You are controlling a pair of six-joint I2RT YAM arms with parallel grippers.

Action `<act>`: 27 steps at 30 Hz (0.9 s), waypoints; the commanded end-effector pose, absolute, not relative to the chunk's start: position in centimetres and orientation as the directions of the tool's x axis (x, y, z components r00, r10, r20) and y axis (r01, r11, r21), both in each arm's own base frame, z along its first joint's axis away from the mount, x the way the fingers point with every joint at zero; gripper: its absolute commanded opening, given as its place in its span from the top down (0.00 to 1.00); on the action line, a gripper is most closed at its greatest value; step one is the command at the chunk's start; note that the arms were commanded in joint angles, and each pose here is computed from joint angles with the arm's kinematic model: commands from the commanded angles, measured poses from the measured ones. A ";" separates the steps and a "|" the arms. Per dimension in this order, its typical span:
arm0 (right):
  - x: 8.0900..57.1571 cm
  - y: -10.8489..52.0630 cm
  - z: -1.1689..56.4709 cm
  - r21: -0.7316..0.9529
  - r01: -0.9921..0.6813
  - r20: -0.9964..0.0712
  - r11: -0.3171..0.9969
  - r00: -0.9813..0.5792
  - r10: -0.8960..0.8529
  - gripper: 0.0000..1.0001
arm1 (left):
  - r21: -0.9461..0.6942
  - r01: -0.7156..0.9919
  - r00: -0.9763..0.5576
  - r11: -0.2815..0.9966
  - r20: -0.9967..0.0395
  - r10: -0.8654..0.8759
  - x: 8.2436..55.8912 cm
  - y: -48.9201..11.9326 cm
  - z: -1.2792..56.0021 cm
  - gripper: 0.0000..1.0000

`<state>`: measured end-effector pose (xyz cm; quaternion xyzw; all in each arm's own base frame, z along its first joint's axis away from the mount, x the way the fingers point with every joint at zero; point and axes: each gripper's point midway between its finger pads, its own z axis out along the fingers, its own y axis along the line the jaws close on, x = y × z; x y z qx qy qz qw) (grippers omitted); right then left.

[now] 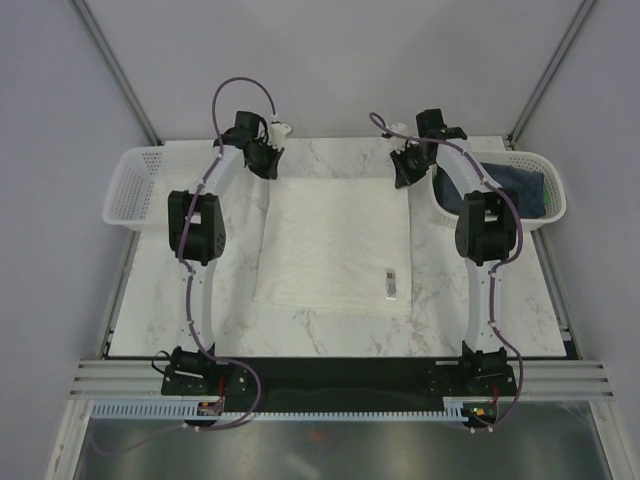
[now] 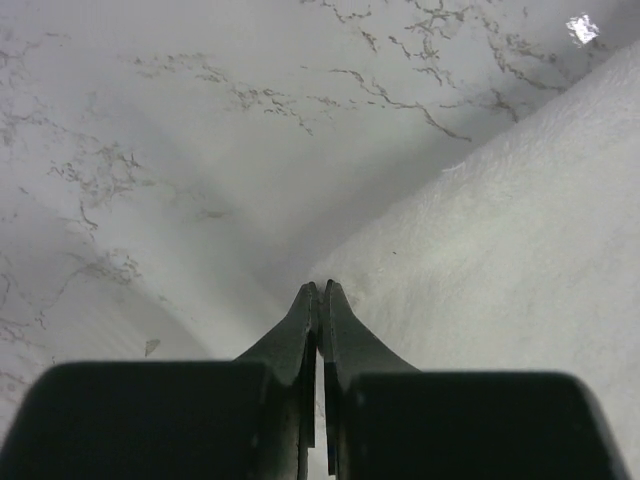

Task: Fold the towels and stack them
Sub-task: Fold the towel

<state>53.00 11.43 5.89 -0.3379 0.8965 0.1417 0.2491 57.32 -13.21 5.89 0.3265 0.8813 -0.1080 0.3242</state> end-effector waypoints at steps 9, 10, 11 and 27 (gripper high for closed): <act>47.7 10.0 13.1 -0.052 -0.567 -0.645 0.822 -0.610 -0.461 1.00 | 0.091 0.549 -0.494 0.831 -0.766 0.411 52.1 -12.9 16.0 0.98; 47.1 10.0 14.9 -0.066 -0.556 -0.675 0.829 -0.586 -0.447 1.00 | 0.091 0.547 -0.496 0.832 -0.766 0.409 50.6 -12.8 16.2 0.98; 46.7 9.9 15.2 -0.066 -0.541 -0.687 0.839 -0.585 -0.431 1.00 | 0.094 0.541 -0.489 0.836 -0.773 0.404 50.0 -12.7 16.6 0.98; 33.7 11.6 15.4 0.091 -0.301 -0.740 0.949 -0.658 -0.138 1.00 | 0.103 0.333 -0.465 0.937 -0.847 0.258 39.5 -11.6 17.3 0.98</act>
